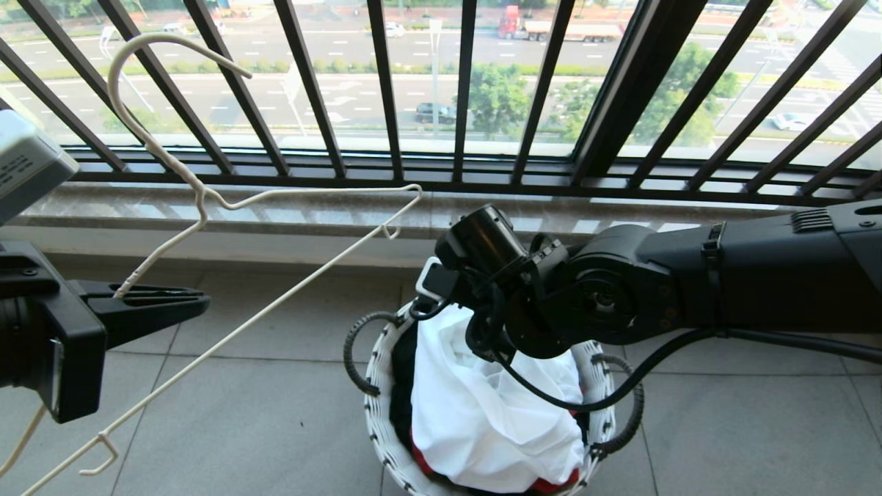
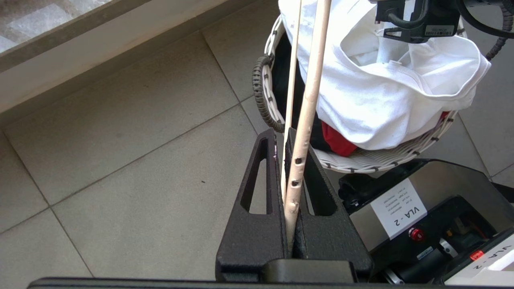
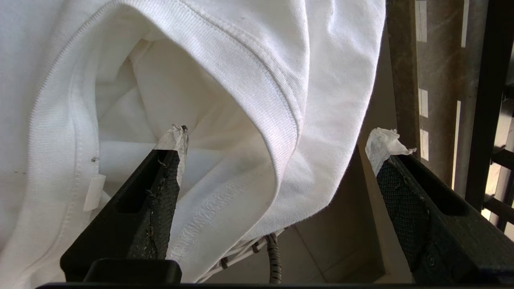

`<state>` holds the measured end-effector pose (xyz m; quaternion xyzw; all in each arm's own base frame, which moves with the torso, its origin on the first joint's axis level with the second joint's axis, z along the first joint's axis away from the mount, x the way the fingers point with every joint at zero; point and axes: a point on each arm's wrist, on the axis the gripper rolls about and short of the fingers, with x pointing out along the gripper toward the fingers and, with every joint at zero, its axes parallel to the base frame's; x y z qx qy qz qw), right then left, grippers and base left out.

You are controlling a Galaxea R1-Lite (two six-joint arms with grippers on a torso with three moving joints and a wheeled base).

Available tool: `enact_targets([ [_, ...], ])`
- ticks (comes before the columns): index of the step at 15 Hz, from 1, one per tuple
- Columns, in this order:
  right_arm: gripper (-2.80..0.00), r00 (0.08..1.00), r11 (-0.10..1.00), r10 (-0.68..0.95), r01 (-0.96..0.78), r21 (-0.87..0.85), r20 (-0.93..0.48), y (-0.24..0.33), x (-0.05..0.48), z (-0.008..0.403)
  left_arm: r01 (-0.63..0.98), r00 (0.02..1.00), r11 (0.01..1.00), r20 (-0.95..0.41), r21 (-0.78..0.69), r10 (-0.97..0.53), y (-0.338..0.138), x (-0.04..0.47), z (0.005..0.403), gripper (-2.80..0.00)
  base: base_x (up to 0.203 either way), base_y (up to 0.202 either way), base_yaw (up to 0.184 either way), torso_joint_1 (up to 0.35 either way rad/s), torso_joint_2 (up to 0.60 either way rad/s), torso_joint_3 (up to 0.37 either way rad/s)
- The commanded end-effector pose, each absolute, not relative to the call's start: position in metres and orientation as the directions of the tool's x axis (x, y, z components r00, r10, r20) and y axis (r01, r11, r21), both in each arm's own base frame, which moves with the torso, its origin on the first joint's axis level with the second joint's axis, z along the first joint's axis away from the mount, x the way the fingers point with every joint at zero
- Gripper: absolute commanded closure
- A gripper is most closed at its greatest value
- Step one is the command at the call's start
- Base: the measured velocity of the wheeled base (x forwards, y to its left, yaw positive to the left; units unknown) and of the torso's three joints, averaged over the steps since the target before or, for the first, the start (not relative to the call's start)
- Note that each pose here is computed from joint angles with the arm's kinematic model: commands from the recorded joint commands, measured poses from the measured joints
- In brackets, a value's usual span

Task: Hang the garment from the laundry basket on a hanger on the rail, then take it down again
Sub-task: Pick up clothes from the basket

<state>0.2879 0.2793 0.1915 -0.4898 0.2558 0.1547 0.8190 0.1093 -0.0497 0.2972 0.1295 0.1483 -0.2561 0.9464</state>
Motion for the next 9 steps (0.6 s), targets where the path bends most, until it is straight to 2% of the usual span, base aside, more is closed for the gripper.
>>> enact_targets([
  [1,-2.8,0.824,0.471,-0.027,-0.489,-0.735,-0.566,0.278,0.302,0.19,0.524,0.823,0.835,-0.351,0.169,-0.446,-0.05,0.11,0.297,0.0,0.0,0.0,0.0,0.0,0.0,0.0],
  [9,-2.8,0.836,0.512,-0.075,-0.435,-0.741,-0.543,0.269,0.338,0.199,0.528,0.82,0.832,-0.356,0.169,-0.448,-0.05,0.11,0.296,0.0,0.0,0.0,0.0,0.0,0.0,0.0],
])
